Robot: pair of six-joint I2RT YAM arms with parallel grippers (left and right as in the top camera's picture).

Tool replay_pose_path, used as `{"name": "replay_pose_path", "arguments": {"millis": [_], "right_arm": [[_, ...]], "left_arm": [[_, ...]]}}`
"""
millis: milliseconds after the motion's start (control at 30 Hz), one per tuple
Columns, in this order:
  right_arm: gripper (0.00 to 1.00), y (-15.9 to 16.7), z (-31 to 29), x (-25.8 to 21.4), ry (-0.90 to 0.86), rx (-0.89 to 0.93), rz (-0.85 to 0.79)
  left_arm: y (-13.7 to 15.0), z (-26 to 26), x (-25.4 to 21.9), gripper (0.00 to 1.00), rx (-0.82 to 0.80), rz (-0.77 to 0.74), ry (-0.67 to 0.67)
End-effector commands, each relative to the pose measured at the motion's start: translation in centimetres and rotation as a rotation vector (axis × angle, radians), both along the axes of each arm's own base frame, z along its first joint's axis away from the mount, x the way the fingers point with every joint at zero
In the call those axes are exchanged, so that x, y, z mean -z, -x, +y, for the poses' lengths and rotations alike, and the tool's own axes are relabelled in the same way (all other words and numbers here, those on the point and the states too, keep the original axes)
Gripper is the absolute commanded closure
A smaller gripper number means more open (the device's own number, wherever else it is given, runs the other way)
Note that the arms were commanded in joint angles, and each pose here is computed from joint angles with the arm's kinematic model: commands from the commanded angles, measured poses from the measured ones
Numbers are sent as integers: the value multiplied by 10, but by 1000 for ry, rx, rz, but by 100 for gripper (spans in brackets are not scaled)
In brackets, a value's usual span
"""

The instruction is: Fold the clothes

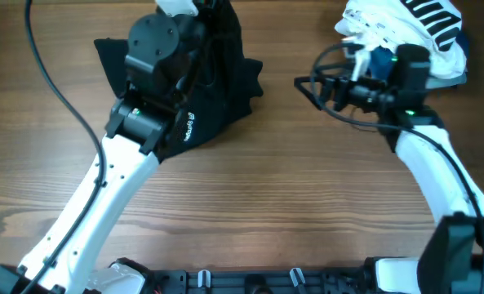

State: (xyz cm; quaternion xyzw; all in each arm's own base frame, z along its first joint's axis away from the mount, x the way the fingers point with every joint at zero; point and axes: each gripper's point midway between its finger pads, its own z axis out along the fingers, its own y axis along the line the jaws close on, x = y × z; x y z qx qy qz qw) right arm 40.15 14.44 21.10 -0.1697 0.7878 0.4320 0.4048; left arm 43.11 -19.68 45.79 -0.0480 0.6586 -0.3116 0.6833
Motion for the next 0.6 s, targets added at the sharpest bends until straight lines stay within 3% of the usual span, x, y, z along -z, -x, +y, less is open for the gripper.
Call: {"name": "replay_pose_path", "arguments": {"millis": [0,200,467,567], "right_arm": [[11,-6,28,15,-25,-49,35],[13,1,67,-16,-39,-158,-156],[16,-11,47,-18,-45,-88,-145],[16,-21,19,-20,-60,-24,-121]], "left_arm": [[27,8,-31,96,28,-43,27],[22,6,23,96,27,155,-70],[31,4,101,96,60,432,-201],[31,2,98,96,72,419,-203]]}}
